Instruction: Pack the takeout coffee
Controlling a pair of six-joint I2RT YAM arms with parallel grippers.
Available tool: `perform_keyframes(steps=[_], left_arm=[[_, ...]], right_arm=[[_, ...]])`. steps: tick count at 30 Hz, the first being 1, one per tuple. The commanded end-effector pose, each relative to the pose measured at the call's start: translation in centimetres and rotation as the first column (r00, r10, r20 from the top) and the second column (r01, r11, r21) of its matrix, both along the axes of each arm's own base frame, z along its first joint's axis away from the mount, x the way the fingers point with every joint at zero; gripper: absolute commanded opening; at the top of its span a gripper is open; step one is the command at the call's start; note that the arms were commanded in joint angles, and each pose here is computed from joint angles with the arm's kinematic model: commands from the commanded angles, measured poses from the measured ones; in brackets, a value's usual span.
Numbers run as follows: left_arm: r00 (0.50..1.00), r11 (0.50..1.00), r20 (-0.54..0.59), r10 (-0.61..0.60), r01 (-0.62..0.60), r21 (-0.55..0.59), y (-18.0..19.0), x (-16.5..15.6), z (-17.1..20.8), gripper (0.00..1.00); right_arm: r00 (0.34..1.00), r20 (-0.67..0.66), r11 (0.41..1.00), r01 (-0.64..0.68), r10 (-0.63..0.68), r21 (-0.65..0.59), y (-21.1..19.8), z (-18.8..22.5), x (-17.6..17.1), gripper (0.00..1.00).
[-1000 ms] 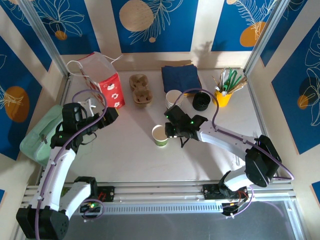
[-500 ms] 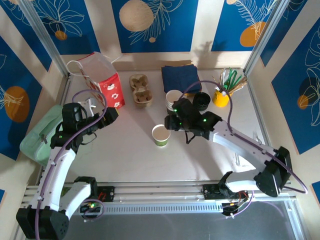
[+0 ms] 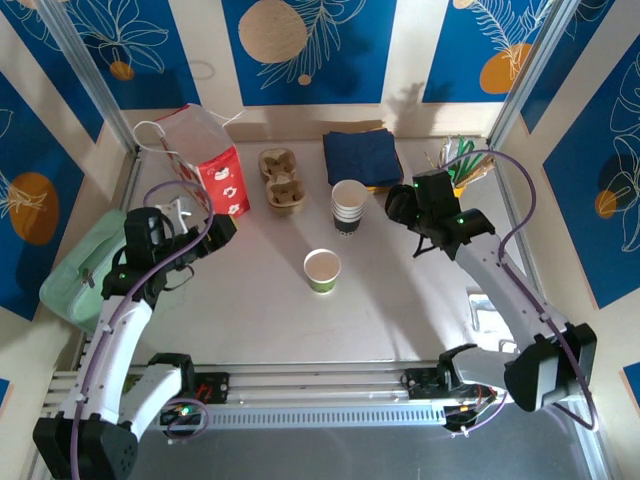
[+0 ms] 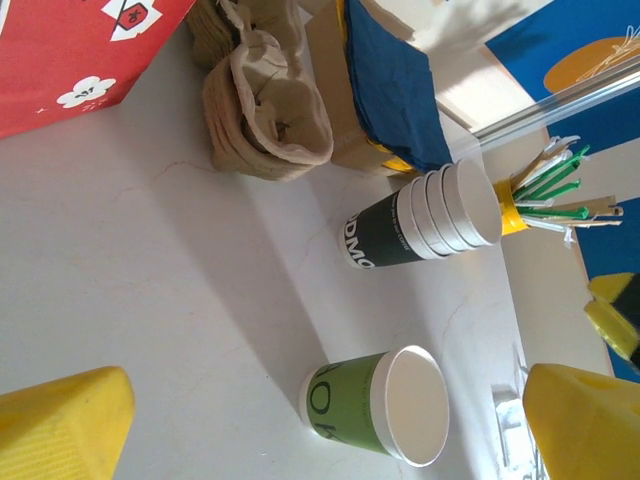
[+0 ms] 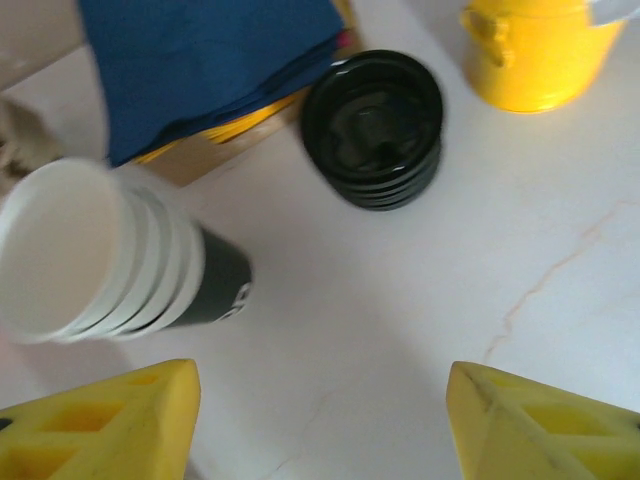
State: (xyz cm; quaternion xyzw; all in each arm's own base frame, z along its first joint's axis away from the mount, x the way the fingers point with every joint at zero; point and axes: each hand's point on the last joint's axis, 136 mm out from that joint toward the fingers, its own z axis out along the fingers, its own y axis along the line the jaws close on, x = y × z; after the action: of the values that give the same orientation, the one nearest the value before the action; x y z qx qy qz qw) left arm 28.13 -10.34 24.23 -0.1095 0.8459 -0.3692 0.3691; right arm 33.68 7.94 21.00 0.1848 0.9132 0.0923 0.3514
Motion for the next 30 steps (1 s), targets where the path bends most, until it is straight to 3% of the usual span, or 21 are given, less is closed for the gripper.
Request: perform_keyframes(steps=[1,16,30], left_arm=[[1.000,0.999,0.026,-0.017,0.018,-0.028,-0.5,0.1,0.6,0.99],[0.999,0.999,0.032,-0.022,0.023,-0.031,-0.6,0.1,1.0,0.99],[0.999,0.999,0.034,-0.020,0.021,-0.024,-0.5,-0.2,1.4,0.99]], right_arm=[[0.994,-0.036,0.994,0.106,-0.106,0.003,-2.0,-2.0,1.5,0.67],[0.959,-0.140,0.969,0.242,-0.247,-0.050,-3.9,-6.9,6.1,0.65],[0.954,-0.170,0.969,0.246,-0.249,-0.037,-4.5,-8.8,8.6,0.60]])
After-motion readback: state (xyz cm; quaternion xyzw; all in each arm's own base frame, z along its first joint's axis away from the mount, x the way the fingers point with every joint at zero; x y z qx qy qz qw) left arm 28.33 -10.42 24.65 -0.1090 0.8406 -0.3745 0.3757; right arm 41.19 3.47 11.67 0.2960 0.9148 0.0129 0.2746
